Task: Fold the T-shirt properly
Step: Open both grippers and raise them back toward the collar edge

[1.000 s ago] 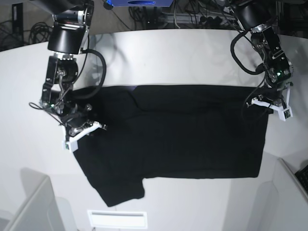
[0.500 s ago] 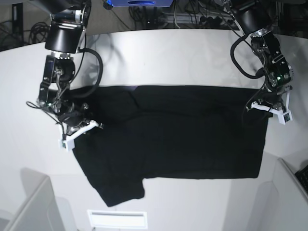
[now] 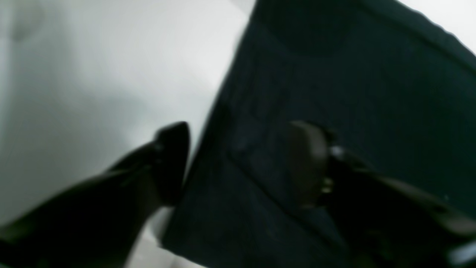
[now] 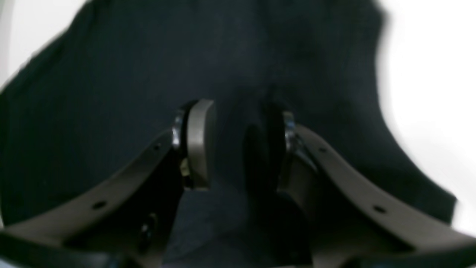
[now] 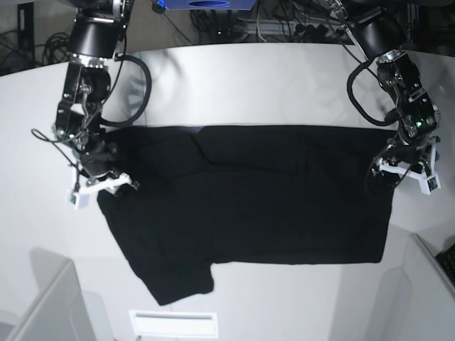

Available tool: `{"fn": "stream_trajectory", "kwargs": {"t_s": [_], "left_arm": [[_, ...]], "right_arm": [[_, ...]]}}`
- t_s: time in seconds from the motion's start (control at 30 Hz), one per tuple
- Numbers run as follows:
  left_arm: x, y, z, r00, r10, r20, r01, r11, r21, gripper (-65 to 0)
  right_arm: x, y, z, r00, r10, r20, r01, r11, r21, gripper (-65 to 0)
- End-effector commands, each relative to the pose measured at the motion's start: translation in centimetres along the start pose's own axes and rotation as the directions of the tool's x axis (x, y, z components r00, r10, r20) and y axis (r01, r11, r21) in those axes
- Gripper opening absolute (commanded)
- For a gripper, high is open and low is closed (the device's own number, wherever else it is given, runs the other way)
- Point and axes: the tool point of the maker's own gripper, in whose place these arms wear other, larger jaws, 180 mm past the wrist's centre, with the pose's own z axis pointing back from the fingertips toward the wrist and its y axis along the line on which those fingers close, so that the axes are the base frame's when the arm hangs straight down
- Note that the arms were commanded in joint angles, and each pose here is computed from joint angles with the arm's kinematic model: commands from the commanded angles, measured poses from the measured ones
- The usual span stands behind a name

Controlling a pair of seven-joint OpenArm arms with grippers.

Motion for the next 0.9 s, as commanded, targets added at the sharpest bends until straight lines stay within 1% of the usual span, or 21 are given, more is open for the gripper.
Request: {"fn": "stream_trajectory", "kwargs": {"t_s": [0.0, 0.07, 0.13, 0.2, 0.27, 0.3, 0.37, 0.47, 0.6, 0.73, 0.77, 0.87], "left_arm": [[2.6, 0.2, 0.4, 0.997, -0.013, 0.072, 0.013, 1.0, -0.001, -17.4], [3.5, 0.3, 1.2, 0.995, -0.029, 0.098, 0.029, 1.0, 0.003, -16.1], [3.1, 2.6, 2.9, 0.993, -0.03, 0.113, 0.025, 0.998, 0.051, -15.8], [1.8, 3.5, 4.4, 0.992, 0.031, 0.119, -0.037, 0.998, 0.054, -15.5], [0.1, 5.4, 5.7, 0.989, 0.1, 0.108, -0.107, 0.992, 0.067, -15.5], [-0.8, 6.4, 6.3, 0.986, 0.137, 0.1, -0.144, 0.987, 0.071, -15.3], [-2.5, 7.9, 7.4, 0.976, 0.204, 0.082, -0.21, 0.976, 0.066, -15.3], [-4.6, 9.4, 8.8, 0.966, 0.254, 0.046, -0.257, 0.964, 0.067, -15.3], [-5.6, 10.2, 9.4, 0.962, 0.27, 0.033, -0.272, 0.959, 0.081, -15.3], [-5.6, 9.8, 9.3, 0.962, 0.273, 0.032, -0.275, 0.959, 0.074, -15.3], [-5.6, 9.8, 9.2, 0.961, 0.274, 0.031, -0.275, 0.959, 0.073, -15.3], [-5.0, 9.4, 8.6, 0.956, 0.29, 0.044, -0.292, 0.955, 0.06, -15.3]], "right_arm": [[2.2, 0.3, 1.0, 0.996, -0.004, 0.088, 0.004, 1.0, 0.0, -42.2], [2.2, -0.5, 2.3, 0.991, -0.038, 0.127, 0.043, 0.998, -0.036, -42.2], [1.5, -1.3, 3.3, 0.989, -0.063, 0.136, 0.073, 0.995, -0.066, -42.0], [0.1, -2.2, 4.4, 0.988, -0.087, 0.125, 0.099, 0.99, -0.097, -40.8], [-1.5, -2.6, 5.1, 0.984, -0.139, 0.107, 0.151, 0.983, -0.107, -35.9], [-2.0, -3.3, 5.6, 0.979, -0.174, 0.107, 0.186, 0.975, -0.119, -32.6], [-3.6, -4.7, 6.3, 0.96, -0.263, 0.097, 0.274, 0.952, -0.135, -27.9], [-5.1, -6.6, 7.2, 0.937, -0.336, 0.094, 0.348, 0.923, -0.168, -24.3], [-7.0, -8.1, 6.6, 0.93, -0.362, 0.055, 0.365, 0.906, -0.214, -23.7], [-6.9, -8.1, 5.9, 0.927, -0.371, 0.048, 0.372, 0.903, -0.214, -23.7], [-6.7, -8.0, 5.7, 0.928, -0.369, 0.05, 0.371, 0.905, -0.206, -23.7], [-6.3, -7.3, 4.8, 0.938, -0.343, 0.04, 0.345, 0.923, -0.169, -24.2]]}}
